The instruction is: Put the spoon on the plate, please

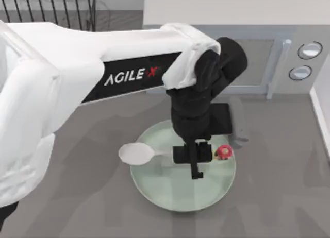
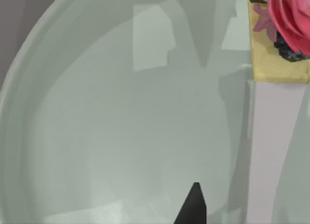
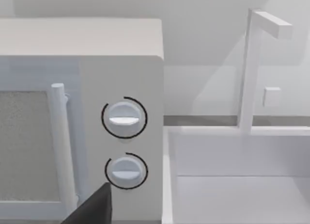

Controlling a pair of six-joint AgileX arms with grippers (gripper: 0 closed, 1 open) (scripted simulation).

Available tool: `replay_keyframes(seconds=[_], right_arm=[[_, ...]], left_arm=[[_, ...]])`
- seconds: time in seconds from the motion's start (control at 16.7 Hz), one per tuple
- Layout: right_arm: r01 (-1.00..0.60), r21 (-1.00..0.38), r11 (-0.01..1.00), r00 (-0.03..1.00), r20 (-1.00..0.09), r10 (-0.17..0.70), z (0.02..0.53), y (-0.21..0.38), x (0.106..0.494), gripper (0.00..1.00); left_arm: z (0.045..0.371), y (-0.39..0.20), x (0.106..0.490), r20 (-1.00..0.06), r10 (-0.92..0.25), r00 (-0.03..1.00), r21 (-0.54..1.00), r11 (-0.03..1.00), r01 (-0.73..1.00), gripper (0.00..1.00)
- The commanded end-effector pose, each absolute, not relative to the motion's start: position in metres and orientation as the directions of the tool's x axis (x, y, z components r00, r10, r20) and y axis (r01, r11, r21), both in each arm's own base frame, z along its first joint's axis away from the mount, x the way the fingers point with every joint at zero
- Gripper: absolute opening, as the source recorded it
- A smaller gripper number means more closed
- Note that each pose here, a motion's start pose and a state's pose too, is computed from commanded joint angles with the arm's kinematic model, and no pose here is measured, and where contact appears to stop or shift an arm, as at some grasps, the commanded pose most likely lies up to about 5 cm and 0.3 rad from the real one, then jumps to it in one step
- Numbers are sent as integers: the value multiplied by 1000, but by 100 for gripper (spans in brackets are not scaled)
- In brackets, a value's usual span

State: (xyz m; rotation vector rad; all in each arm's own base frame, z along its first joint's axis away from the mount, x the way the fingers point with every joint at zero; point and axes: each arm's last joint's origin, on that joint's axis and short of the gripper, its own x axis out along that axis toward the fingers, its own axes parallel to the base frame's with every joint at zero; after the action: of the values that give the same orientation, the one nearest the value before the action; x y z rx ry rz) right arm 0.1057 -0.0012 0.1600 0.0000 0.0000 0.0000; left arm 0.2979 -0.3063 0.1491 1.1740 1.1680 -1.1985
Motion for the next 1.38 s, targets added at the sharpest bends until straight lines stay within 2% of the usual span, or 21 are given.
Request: replay_keyframes(seconds=[0.12, 0.42, 1.2, 1.38], right_arm=[[0, 0, 1000, 1000, 0, 0, 160, -1, 106, 100], [0, 0, 1000, 1000, 0, 0, 160, -1, 106, 100], [0, 0, 1000, 1000, 0, 0, 160, -1, 106, 100], [0, 0, 1000, 1000, 0, 0, 160, -1, 106, 100]], left_arm=[[135, -304, 297, -1000, -16, -6, -6, 26, 1000, 0], [135, -304, 297, -1000, -16, -6, -6, 26, 1000, 0], [135, -304, 297, -1000, -16, -6, -6, 26, 1000, 98], [135, -304, 297, -1000, -16, -6, -6, 26, 1000, 100]])
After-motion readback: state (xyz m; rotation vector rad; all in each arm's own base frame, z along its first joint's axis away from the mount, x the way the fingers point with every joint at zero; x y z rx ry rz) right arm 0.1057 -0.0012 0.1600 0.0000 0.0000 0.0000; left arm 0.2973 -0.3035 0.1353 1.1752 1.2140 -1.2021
